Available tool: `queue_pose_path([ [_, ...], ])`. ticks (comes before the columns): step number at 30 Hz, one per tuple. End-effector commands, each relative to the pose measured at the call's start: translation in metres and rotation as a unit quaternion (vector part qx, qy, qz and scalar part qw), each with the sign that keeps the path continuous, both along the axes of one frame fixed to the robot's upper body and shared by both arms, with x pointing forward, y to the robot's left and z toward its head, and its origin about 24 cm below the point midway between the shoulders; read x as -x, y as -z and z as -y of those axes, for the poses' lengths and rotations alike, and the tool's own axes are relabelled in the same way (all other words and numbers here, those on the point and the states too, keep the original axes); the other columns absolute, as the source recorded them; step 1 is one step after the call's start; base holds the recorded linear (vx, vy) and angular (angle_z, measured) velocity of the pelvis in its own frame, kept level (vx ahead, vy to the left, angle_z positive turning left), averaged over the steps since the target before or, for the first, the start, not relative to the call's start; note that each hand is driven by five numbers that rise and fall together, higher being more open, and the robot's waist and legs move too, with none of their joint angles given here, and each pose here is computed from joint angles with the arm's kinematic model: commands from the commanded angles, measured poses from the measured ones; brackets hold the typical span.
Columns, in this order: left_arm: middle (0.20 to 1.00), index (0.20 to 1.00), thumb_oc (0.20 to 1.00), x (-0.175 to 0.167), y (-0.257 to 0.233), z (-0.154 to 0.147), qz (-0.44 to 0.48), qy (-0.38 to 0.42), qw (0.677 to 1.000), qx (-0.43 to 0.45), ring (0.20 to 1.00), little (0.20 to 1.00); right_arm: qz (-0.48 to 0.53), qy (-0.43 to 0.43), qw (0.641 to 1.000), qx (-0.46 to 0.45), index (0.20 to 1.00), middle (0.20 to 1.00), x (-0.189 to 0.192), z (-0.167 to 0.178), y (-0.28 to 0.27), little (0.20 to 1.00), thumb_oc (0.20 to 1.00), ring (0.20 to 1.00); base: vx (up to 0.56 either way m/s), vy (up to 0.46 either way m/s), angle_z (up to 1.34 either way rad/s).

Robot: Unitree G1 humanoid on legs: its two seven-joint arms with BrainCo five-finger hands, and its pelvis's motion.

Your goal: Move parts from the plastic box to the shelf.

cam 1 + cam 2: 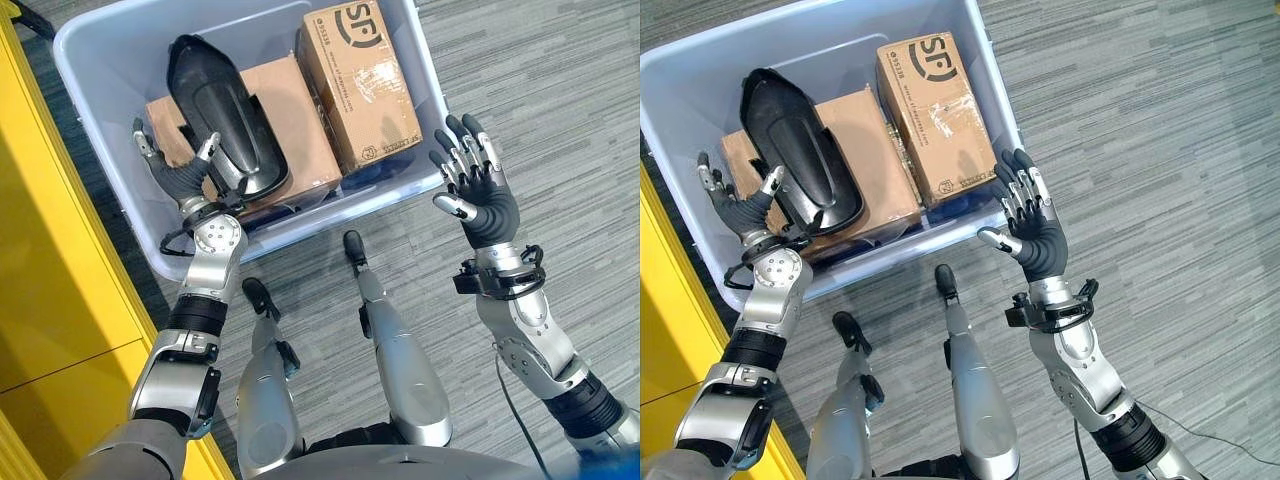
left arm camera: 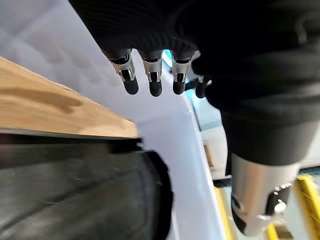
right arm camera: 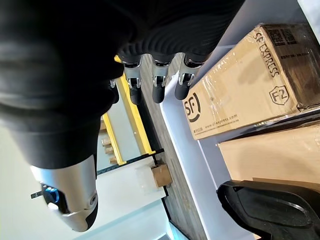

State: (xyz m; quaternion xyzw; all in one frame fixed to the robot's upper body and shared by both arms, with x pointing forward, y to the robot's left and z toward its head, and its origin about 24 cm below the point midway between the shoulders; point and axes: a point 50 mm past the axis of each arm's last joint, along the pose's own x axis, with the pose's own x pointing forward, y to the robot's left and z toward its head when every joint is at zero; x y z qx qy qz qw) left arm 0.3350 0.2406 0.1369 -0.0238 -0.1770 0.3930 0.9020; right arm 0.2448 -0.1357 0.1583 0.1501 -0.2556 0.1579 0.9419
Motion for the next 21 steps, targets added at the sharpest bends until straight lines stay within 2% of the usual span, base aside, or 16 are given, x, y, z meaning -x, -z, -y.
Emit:
queue_pose_path([
  [1,1.000,1.000,1.000,0.000,-0.019,-0.021,0.035,-0.027,0.999,-0.007,1.000,1.000,0.051,0.004,0.998,-0.043,1.000,1.000,0.011,0.006,-0.013,1.000,1.000,1.000,-0.01,-0.009,0.03],
  [9,1.000,1.000,1.000,-0.001,-0.006,-0.022,0.006,-0.030,1.000,0.005,1.000,1.000,0.048,-0.001,0.998,-0.047,1.000,1.000,0.011,0.004,-0.013,1.000,1.000,1.000,0.00,-0.002,0.02],
  [21,1.000,1.000,1.000,-0.021,-0.004,-0.011,-0.050,-0.012,0.998,-0.030,1.000,1.000,0.049,-0.006,0.998,-0.044,1.000,1.000,0.010,0.002,-0.013,1.000,1.000,1.000,0.00,0.000,0.00],
])
